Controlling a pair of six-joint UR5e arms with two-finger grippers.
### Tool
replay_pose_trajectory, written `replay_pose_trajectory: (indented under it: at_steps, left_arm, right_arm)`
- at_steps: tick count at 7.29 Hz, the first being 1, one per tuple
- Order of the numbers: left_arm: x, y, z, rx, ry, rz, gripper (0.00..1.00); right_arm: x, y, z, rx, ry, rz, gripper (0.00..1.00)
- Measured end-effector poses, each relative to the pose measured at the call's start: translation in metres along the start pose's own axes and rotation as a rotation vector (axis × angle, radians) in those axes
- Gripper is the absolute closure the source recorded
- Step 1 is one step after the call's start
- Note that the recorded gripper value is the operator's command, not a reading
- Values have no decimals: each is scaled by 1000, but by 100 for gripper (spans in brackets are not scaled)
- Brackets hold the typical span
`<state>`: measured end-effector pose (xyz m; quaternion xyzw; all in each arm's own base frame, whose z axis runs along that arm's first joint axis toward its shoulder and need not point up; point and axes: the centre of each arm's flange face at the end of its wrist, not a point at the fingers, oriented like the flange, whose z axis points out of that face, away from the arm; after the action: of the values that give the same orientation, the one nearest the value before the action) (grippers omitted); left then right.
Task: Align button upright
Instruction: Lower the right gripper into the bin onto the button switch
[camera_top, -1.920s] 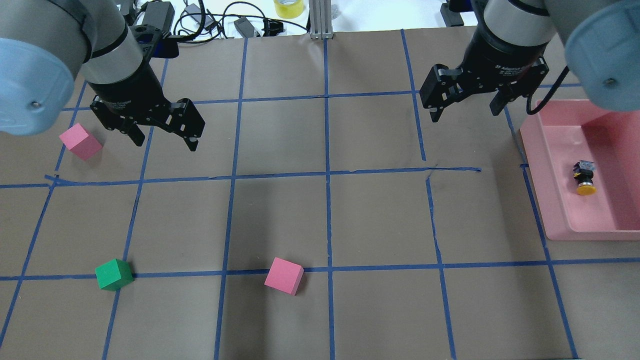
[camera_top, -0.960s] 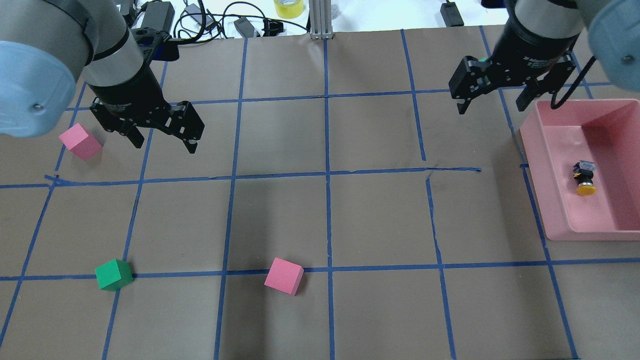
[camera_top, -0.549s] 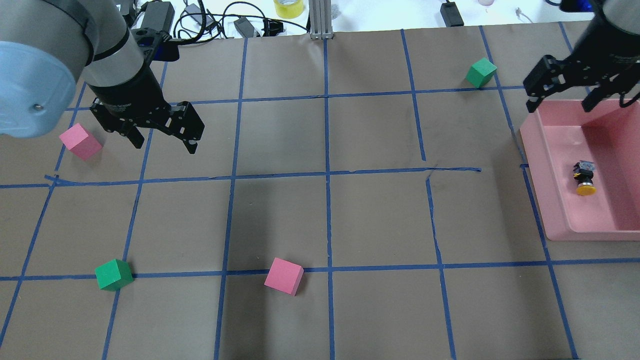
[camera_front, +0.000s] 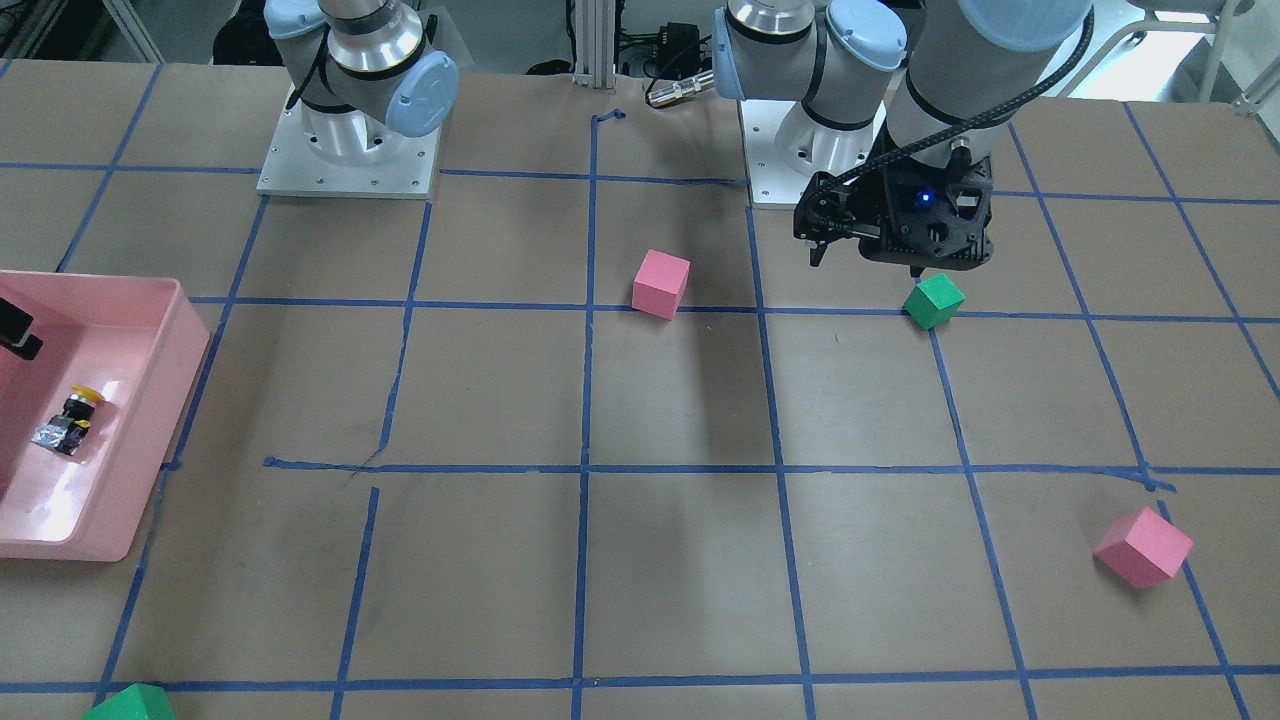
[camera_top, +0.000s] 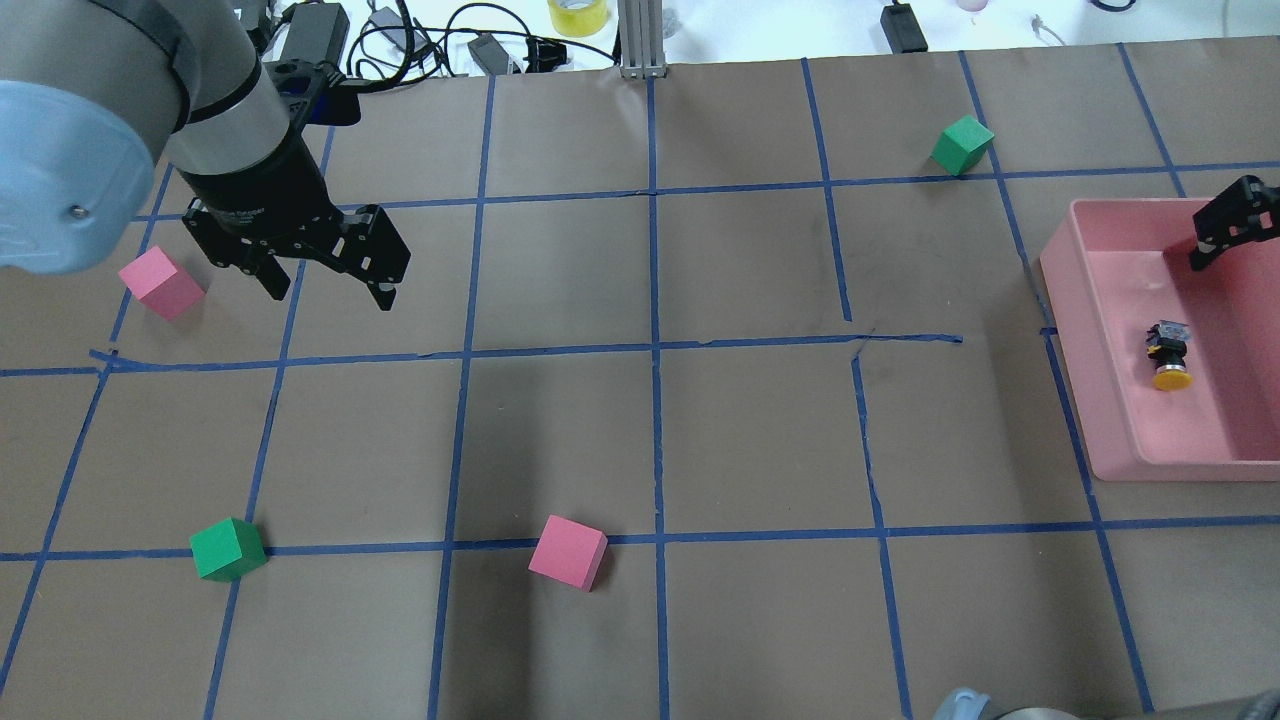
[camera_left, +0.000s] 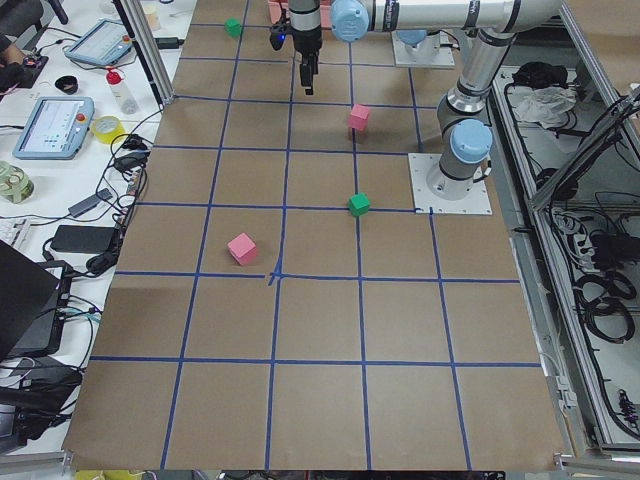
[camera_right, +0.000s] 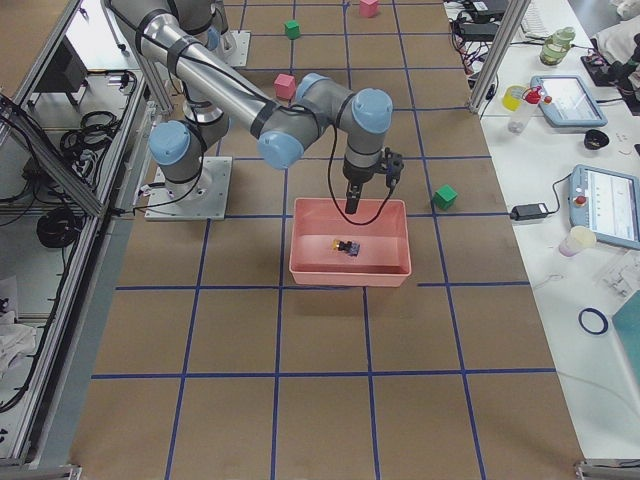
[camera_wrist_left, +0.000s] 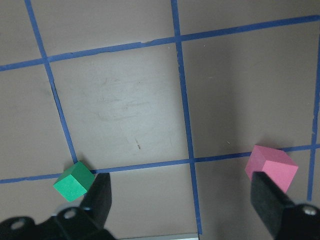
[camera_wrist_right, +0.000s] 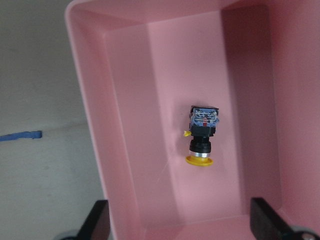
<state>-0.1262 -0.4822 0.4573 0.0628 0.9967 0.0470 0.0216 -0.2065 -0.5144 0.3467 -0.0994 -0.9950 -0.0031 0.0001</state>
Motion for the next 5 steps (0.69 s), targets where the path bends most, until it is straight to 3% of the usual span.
replay_pose_trajectory:
  at_steps: [2,5]
  left_arm:
    - [0,0,1,-3,1,1,0]
    - [0,0,2,-3,2,1,0]
  right_arm:
    - [7,6,49,52,28,12,0]
    - [9,7,80,28,25,13,0]
